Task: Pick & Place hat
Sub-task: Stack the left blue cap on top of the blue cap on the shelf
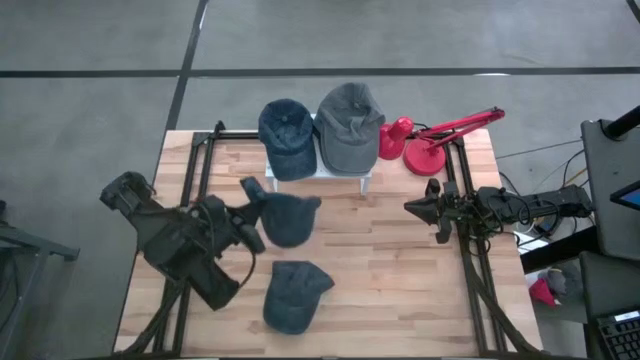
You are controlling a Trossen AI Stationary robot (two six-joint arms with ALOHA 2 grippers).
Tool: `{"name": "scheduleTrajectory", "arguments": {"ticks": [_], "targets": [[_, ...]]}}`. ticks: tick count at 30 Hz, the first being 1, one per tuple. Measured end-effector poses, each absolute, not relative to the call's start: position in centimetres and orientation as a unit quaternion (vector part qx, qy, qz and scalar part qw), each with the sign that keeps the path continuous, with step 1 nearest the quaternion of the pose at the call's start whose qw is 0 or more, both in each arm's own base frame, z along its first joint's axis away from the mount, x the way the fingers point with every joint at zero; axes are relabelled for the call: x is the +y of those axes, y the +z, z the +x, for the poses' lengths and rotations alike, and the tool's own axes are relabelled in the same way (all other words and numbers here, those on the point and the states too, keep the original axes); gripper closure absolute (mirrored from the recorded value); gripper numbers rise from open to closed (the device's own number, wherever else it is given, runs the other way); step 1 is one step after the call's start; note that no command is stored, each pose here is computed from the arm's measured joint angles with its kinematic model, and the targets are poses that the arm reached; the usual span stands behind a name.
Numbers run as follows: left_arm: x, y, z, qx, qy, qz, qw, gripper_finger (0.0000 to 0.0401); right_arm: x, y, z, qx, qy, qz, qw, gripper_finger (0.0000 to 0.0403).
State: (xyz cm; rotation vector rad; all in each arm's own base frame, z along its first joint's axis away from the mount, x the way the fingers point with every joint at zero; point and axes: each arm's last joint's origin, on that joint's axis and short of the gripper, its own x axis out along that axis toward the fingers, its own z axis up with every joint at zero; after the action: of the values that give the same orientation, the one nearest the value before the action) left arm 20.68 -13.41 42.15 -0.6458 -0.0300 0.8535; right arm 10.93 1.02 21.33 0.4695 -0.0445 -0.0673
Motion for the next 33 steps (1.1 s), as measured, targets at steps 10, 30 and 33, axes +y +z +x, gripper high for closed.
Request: {"name": "scheduleTrajectory", "arguments": {"ticks": [10,30,33], "targets": [[-7.3,45.9,22.5,-0.088,0.502,-0.283,0.813,0.0401,1.0,21.3,10.9,-0.022,-0.034,0.233,0.972,0.0364],[4.4,47.7,26.7,-0.059,0.572,-0.334,0.747,0.0401,1.0,21.4,10.9,-0.024,-0.033,0.233,0.972,0.0364],[4.8,47.5,26.7,-0.068,0.577,-0.345,0.737,0.0401,1.0,21.4,10.9,-0.024,-0.033,0.233,0.972,0.0364]]}}
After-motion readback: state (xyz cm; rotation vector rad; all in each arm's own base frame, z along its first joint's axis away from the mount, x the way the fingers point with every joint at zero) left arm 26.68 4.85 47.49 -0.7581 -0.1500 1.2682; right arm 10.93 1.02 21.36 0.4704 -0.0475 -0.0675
